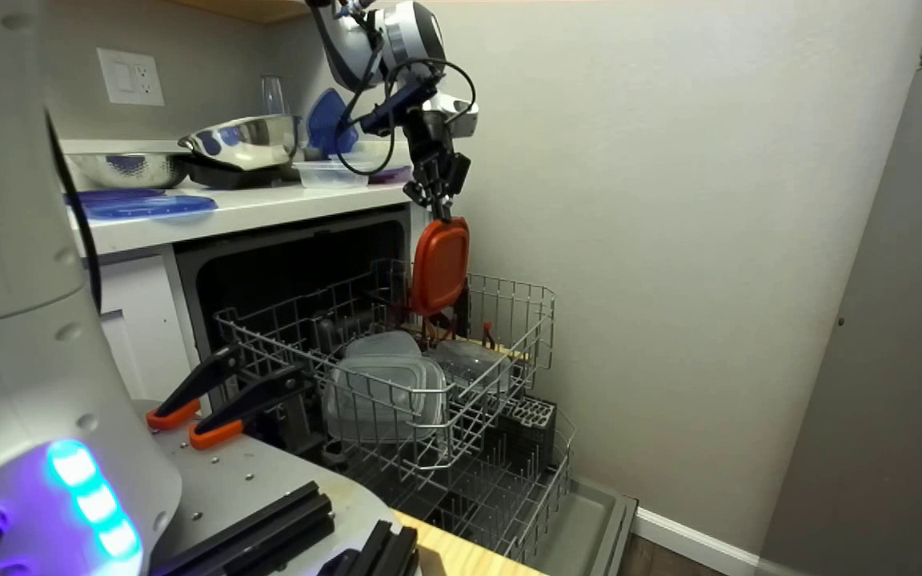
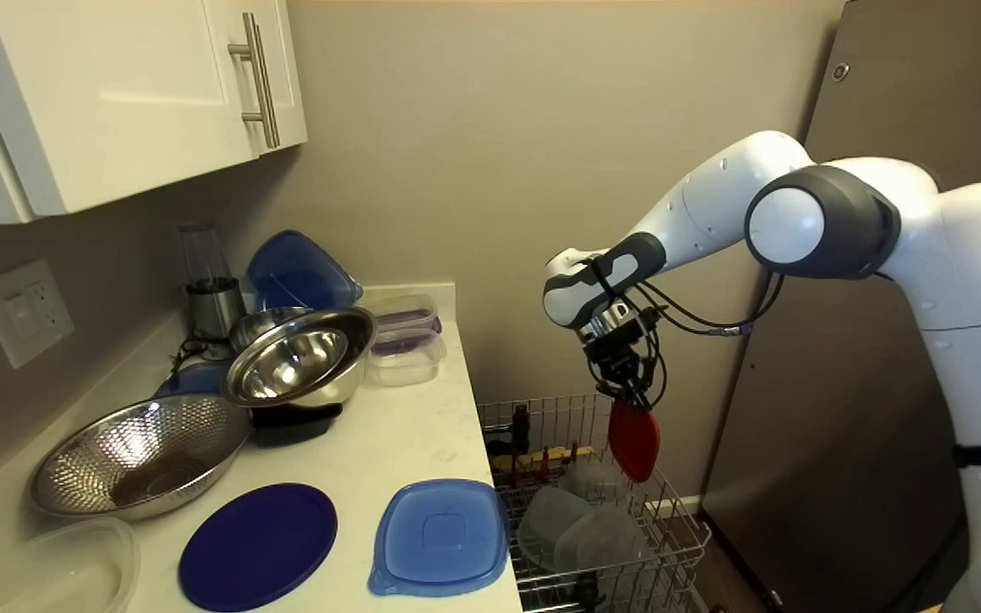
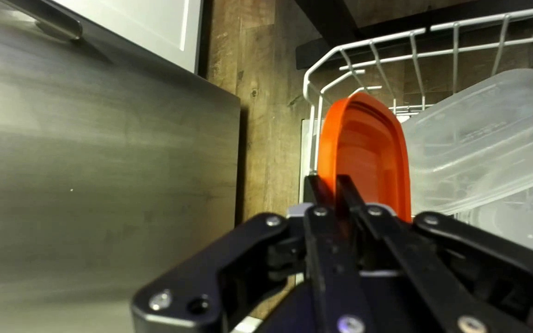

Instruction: Put the red lid on the top dishrack of the dishwasher.

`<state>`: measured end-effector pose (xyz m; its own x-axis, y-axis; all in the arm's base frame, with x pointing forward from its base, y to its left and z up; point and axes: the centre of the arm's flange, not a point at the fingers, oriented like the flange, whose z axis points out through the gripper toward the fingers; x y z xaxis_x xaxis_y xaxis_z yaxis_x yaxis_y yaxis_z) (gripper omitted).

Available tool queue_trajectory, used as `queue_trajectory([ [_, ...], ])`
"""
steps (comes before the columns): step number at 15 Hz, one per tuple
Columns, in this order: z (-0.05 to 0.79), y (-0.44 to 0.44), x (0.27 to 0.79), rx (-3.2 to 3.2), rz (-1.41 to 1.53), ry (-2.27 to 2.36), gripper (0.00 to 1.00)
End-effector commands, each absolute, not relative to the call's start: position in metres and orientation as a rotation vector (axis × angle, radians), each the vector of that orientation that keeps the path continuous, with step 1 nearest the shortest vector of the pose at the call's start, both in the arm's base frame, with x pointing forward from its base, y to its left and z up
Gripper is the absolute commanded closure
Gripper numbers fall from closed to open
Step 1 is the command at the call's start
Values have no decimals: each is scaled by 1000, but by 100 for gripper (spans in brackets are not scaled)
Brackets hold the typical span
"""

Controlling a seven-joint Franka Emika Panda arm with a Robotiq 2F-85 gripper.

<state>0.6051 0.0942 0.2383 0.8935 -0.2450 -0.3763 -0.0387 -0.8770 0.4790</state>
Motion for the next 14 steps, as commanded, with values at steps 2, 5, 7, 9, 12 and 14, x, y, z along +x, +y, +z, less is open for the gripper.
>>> queue_trajectory([
  [2,238,93,607,2557,-569,-197,91],
  [5,236,94,607,2543,-559,-192,91],
  [7,236,94,607,2542,-557,-192,91],
  [9,237,94,608,2542,-556,-193,91],
  [12,237,94,608,2542,-556,-194,97],
  [14,241,81,611,2503,-542,-256,97],
])
